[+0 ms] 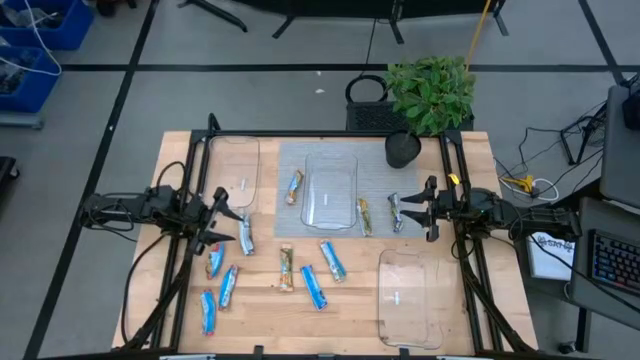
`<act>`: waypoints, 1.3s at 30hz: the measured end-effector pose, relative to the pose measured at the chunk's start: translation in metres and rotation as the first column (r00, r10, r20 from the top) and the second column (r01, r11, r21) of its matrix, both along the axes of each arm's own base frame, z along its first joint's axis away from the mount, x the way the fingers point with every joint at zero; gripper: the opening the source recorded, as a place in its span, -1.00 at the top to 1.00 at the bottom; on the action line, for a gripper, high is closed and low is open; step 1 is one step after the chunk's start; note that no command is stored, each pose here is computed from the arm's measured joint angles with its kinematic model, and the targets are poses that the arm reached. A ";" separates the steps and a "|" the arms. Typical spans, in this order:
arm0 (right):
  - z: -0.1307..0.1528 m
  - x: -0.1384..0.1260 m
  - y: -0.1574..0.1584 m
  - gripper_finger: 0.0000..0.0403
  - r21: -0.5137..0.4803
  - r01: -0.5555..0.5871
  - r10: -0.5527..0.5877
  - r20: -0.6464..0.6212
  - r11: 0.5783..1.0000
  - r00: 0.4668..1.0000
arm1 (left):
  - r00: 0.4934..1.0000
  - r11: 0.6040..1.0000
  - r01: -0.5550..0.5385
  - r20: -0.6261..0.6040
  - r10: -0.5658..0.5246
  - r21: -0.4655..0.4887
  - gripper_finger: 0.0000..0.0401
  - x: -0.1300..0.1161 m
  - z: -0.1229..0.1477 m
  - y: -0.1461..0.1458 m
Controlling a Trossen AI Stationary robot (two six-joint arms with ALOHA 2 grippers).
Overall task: Pick and place Granola Bars by type
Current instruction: Put the yellow granola bar into the top left transparent bin
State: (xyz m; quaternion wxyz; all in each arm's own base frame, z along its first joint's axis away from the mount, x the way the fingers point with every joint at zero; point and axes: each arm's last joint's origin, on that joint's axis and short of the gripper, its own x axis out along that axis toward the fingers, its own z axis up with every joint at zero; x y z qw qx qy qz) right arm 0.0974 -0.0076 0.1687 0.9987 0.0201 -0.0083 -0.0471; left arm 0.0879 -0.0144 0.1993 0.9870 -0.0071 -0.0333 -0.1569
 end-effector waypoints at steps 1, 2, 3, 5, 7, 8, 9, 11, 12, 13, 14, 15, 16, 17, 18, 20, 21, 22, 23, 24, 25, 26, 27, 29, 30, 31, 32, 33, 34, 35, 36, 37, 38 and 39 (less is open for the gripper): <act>0.000 0.000 0.000 0.23 0.000 0.000 0.000 0.000 1.000 1.000 | 1.000 1.000 -0.014 0.002 0.014 -0.002 -0.26 0.000 0.000 0.000; 0.000 0.000 0.000 0.23 0.000 0.000 0.000 0.000 1.000 1.000 | 0.999 0.999 -0.032 0.003 0.032 -0.012 -0.26 0.000 0.001 0.001; 0.000 0.000 0.000 0.23 0.000 0.000 0.000 -0.001 1.000 1.000 | 0.999 0.998 -0.048 0.000 0.049 -0.027 -0.26 0.000 0.001 0.001; 0.000 0.000 0.000 0.23 0.000 0.000 0.000 0.000 1.000 1.000 | 0.997 0.996 -0.078 -0.010 0.078 -0.049 -0.26 0.001 0.001 0.002; 0.000 0.000 0.000 0.23 0.000 0.000 0.000 0.000 1.000 1.000 | 0.996 0.994 -0.093 -0.010 0.092 -0.051 -0.26 0.001 0.001 0.003; 0.000 0.000 0.000 0.23 0.000 0.000 0.000 0.000 1.000 1.000 | 0.996 0.994 -0.092 -0.010 0.091 -0.051 -0.26 0.001 0.001 0.003; 0.000 0.000 0.000 0.23 0.000 0.000 0.000 0.000 1.000 1.000 | 0.996 0.995 -0.091 -0.010 0.090 -0.051 -0.26 0.001 0.001 0.003; 0.000 0.000 0.000 0.23 0.000 0.000 0.000 0.000 1.000 1.000 | 0.996 0.995 -0.089 -0.008 0.089 -0.043 -0.26 0.001 0.001 0.003; 0.000 0.000 0.000 0.23 0.000 0.000 0.000 0.000 1.000 1.000 | 0.995 0.995 -0.096 -0.004 0.096 -0.032 -0.26 0.001 0.000 0.003; 0.000 0.000 0.000 0.23 0.000 0.000 0.000 0.001 1.000 1.000 | 0.994 0.993 -0.111 -0.003 0.111 -0.025 -0.26 0.001 0.000 0.003; 0.000 0.000 0.000 0.23 0.000 0.000 0.000 0.000 1.000 1.000 | 0.991 0.991 -0.132 -0.002 0.132 -0.024 -0.26 0.001 0.000 0.004; 0.000 0.000 0.000 0.23 0.000 0.000 0.000 0.000 1.000 1.000 | 0.988 0.988 -0.155 -0.003 0.155 -0.025 -0.26 0.001 0.000 0.004; 0.000 0.000 0.000 0.23 0.000 0.000 0.000 0.000 1.000 1.000 | 0.984 0.984 -0.176 -0.004 0.176 -0.027 -0.26 0.001 0.000 0.005; 0.000 0.000 0.000 0.23 0.000 0.000 0.000 0.000 1.000 1.000 | 0.981 0.981 -0.194 -0.004 0.193 -0.029 -0.26 0.001 0.000 0.006; 0.000 0.000 0.000 0.23 0.000 0.000 0.000 0.001 1.000 1.000 | 0.978 0.978 -0.207 -0.002 0.207 -0.026 -0.26 0.001 0.000 0.006; 0.000 0.000 0.000 0.23 0.000 0.000 0.000 0.000 1.000 1.000 | 0.972 0.972 -0.235 0.006 0.235 -0.024 -0.26 0.001 0.001 0.007; 0.000 0.000 0.000 0.23 0.000 0.000 0.000 0.000 1.000 1.000 | 0.970 0.969 -0.243 0.011 0.244 -0.032 -0.26 0.001 0.002 0.007; 0.000 0.000 0.000 0.23 0.000 0.000 0.000 0.000 1.000 1.000 | 0.967 0.966 -0.254 0.017 0.255 -0.046 -0.26 0.001 0.003 0.007; 0.000 0.000 0.000 0.23 0.000 0.000 0.000 0.000 1.000 1.000 | 0.961 0.960 -0.275 0.019 0.277 -0.060 -0.26 0.001 0.003 0.008; 0.000 0.000 0.000 0.23 0.000 0.000 0.000 0.000 1.000 1.000 | 0.951 0.948 -0.307 0.014 0.309 -0.078 -0.26 0.001 0.004 0.009; 0.000 0.000 0.000 0.23 0.000 0.000 0.000 0.001 1.000 1.000 | 0.938 0.933 -0.345 -0.001 0.346 -0.100 -0.26 0.001 0.003 0.010; 0.000 0.000 0.000 0.23 0.000 0.000 0.000 0.000 1.000 1.000 | 0.927 0.919 -0.376 -0.031 0.375 -0.116 -0.26 0.002 0.001 0.011; 0.000 0.000 0.000 0.23 0.000 0.000 0.000 0.000 1.000 1.000 | 0.916 0.908 -0.401 -0.075 0.394 -0.123 -0.26 0.003 -0.003 0.012; 0.000 0.000 0.000 0.23 0.000 0.000 0.000 0.000 1.000 1.000 | 0.890 0.887 -0.443 -0.184 0.417 -0.132 -0.26 0.006 -0.012 0.013; 0.000 0.000 0.000 0.23 0.000 0.000 0.000 0.000 1.000 1.000 | 0.874 0.871 -0.468 -0.225 0.430 -0.151 -0.26 0.008 -0.015 0.013; 0.000 0.000 0.000 0.23 0.000 0.000 0.000 0.000 1.000 1.000 | 0.860 0.854 -0.491 -0.255 0.442 -0.174 -0.26 0.010 -0.017 0.014; 0.000 0.000 0.000 0.23 0.000 0.000 0.000 0.000 1.000 1.000 | 0.847 0.839 -0.509 -0.281 0.450 -0.190 -0.26 0.013 -0.018 0.014; 0.000 0.000 0.000 0.23 0.000 0.000 0.000 0.000 1.000 1.000 | 0.835 0.831 -0.523 -0.311 0.455 -0.191 -0.26 0.015 -0.017 0.015; 0.000 0.000 0.000 0.23 0.000 0.000 0.000 0.000 1.000 1.000 | 0.823 0.823 -0.536 -0.336 0.459 -0.187 -0.26 0.017 -0.015 0.016; 0.000 0.000 0.000 0.23 0.000 0.000 0.000 0.001 1.000 1.000 | 0.811 0.817 -0.549 -0.354 0.467 -0.180 -0.26 0.020 -0.011 0.017; 0.000 0.000 0.000 0.23 0.000 0.000 0.000 0.001 1.000 1.000 | 0.800 0.808 -0.562 -0.365 0.476 -0.176 -0.26 0.024 -0.004 0.018; 0.000 0.000 0.000 0.23 0.000 0.000 0.000 0.001 1.000 1.000 | 0.788 0.800 -0.576 -0.375 0.488 -0.168 -0.26 0.028 0.002 0.020; 0.000 0.000 0.000 0.23 0.000 0.000 0.000 0.000 1.000 1.000 | 0.772 0.792 -0.592 -0.389 0.503 -0.151 -0.26 0.033 0.009 0.022; 0.000 0.000 0.000 0.23 0.000 0.000 0.000 0.000 1.000 1.000 | 0.757 0.785 -0.605 -0.401 0.516 -0.131 -0.26 0.039 0.017 0.024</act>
